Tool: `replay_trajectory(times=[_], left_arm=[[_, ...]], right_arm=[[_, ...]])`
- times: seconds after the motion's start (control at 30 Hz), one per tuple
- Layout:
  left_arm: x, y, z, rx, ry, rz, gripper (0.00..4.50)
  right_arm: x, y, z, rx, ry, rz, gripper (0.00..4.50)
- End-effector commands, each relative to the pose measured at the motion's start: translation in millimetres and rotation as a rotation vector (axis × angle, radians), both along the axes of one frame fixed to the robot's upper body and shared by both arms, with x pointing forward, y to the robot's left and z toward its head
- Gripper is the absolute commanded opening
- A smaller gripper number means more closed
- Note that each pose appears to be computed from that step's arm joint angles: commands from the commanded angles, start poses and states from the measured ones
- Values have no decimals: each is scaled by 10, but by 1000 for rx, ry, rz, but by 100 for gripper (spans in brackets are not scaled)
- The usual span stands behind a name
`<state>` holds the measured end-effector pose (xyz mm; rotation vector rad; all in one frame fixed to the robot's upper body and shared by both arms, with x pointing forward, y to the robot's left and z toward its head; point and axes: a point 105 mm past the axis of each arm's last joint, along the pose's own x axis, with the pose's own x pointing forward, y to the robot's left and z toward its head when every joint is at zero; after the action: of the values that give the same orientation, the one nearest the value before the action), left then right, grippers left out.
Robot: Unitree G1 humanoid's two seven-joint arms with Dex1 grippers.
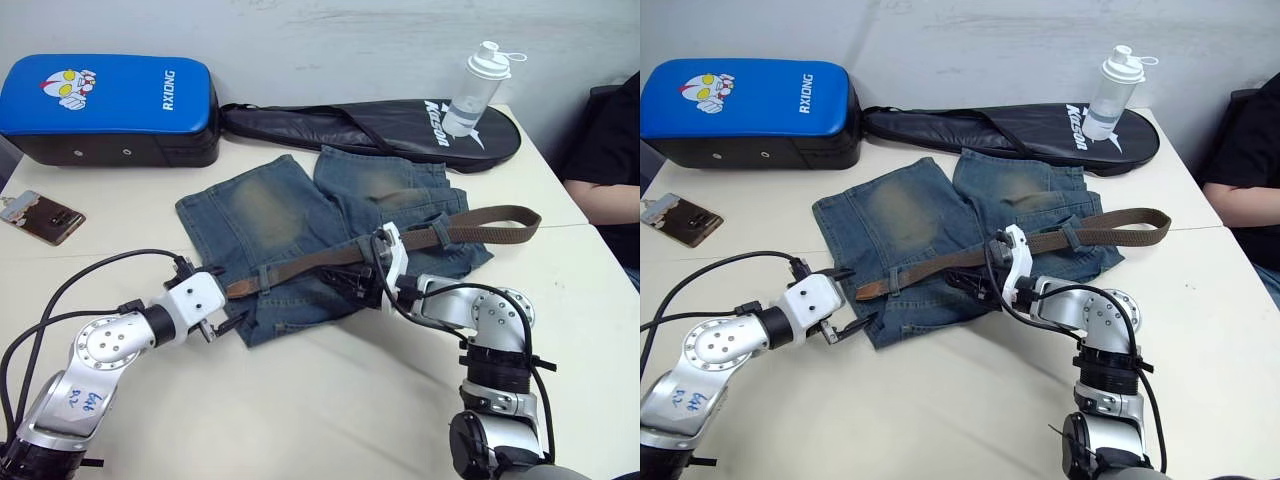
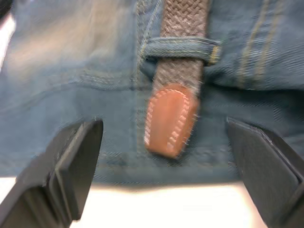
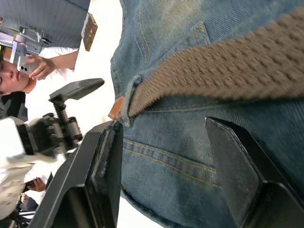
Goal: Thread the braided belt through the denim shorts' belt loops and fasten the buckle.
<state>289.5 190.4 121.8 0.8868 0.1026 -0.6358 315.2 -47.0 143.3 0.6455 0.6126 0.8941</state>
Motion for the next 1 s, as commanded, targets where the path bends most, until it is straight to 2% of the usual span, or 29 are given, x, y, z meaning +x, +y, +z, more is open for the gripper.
replay_trajectory(times=[0.03, 0.07, 0.17, 0.2, 0.23, 0.33, 0.4, 0.43, 0.5, 0.6, 0.73, 0.77, 0.87, 1.0], left_arm=[[61, -11, 52, 30, -108, 35, 450], [70, -9, 65, 35, -124, 41, 450], [83, -78, 168, -1, -180, 24, 367], [87, -76, 190, 8, -200, 24, 308], [89, -60, 199, 24, -213, 29, 277], [63, -19, 203, 78, -239, 21, 144], [26, 11, 180, 114, -250, 15, 43], [13, 28, 163, 123, -250, 18, 10], [-7, 65, 132, 128, -248, 28, 3], [-47, 149, 105, 144, -243, 56, 0], [-129, 336, 52, 175, -224, 115, 0], [-161, 409, 41, 185, -217, 141, 0], [-291, 710, 40, 218, -201, 246, 0], [-669, 1392, 8, 285, -155, 479, 0]], right_arm=[[-13, -31, 154, -40, -93, 12, 294], [-11, -42, 151, -54, -98, 12, 294], [4, -140, 155, -104, -122, 4, 301], [17, -184, 167, -118, -130, 0, 301], [29, -229, 181, -135, -140, -5, 301], [69, -381, 249, -221, -213, -10, 301], [134, -500, 368, -318, -359, -18, 301], [161, -539, 410, -361, -425, -19, 301], [188, -623, 376, -516, -550, 25, 301], [218, -706, 266, -614, -589, 67, 224], [299, -813, 22, -731, -568, 90, 25], [304, -838, -55, -760, -550, 103, 7], [306, -891, -212, -793, -494, 123, 7], [328, -951, -358, -849, -457, 156, 7]])
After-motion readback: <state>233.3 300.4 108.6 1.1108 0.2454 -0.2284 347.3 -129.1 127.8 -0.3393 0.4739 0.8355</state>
